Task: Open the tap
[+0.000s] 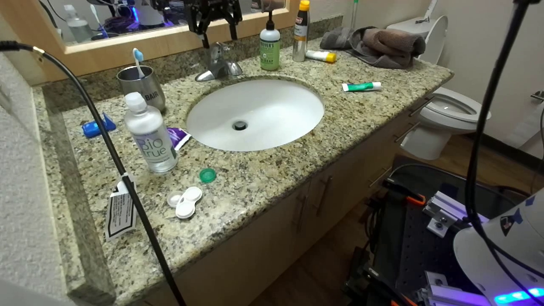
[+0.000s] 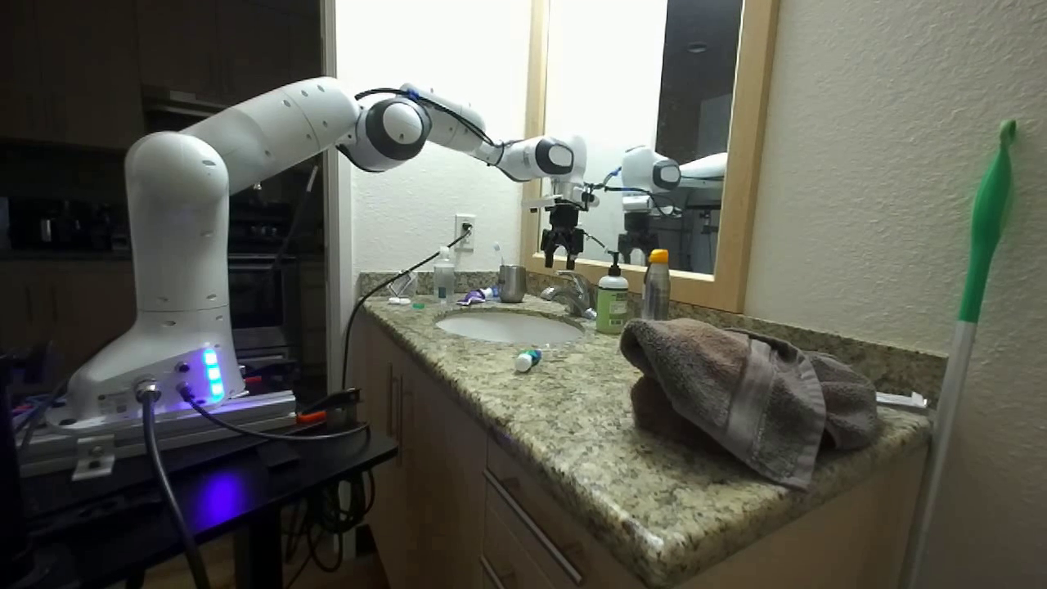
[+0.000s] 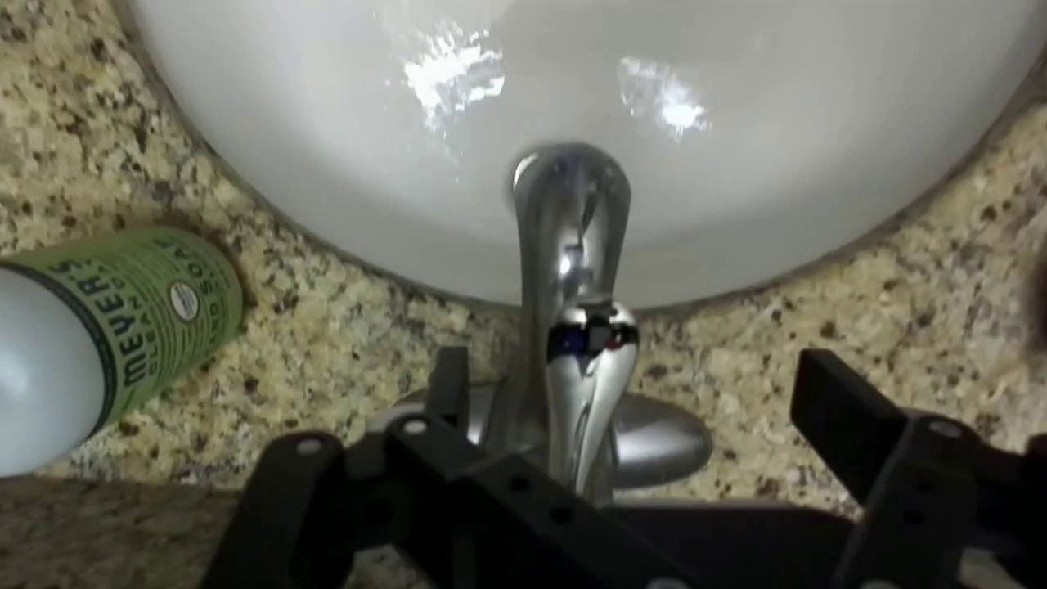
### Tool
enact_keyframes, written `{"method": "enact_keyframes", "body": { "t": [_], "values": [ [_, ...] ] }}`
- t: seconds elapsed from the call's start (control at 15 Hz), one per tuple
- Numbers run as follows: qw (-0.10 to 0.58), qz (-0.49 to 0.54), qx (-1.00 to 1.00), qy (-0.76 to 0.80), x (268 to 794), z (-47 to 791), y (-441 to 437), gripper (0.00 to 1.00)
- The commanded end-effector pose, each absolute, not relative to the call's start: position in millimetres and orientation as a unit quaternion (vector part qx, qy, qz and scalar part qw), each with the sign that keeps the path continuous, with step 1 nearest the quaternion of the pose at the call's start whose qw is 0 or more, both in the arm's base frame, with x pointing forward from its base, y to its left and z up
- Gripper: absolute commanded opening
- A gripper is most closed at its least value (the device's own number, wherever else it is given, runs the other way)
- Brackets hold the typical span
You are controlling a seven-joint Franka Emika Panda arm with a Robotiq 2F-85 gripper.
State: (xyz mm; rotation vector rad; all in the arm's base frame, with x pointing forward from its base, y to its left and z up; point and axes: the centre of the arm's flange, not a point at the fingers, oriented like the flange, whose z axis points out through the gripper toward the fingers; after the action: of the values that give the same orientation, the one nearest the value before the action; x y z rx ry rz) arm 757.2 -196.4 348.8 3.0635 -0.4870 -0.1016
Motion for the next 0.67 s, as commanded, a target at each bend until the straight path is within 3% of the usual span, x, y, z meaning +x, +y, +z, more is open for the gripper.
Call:
{"method": "enact_keyframes", "body": {
  "t": [0.0, 0.6],
  "values": [
    [0.023, -0.016, 0.986, -0.165, 761.1, 348.6, -200.6, 1.00],
    [0.039, -0.021, 0.979, -0.197, 758.2, 330.9, -219.3, 1.00]
  ]
}}
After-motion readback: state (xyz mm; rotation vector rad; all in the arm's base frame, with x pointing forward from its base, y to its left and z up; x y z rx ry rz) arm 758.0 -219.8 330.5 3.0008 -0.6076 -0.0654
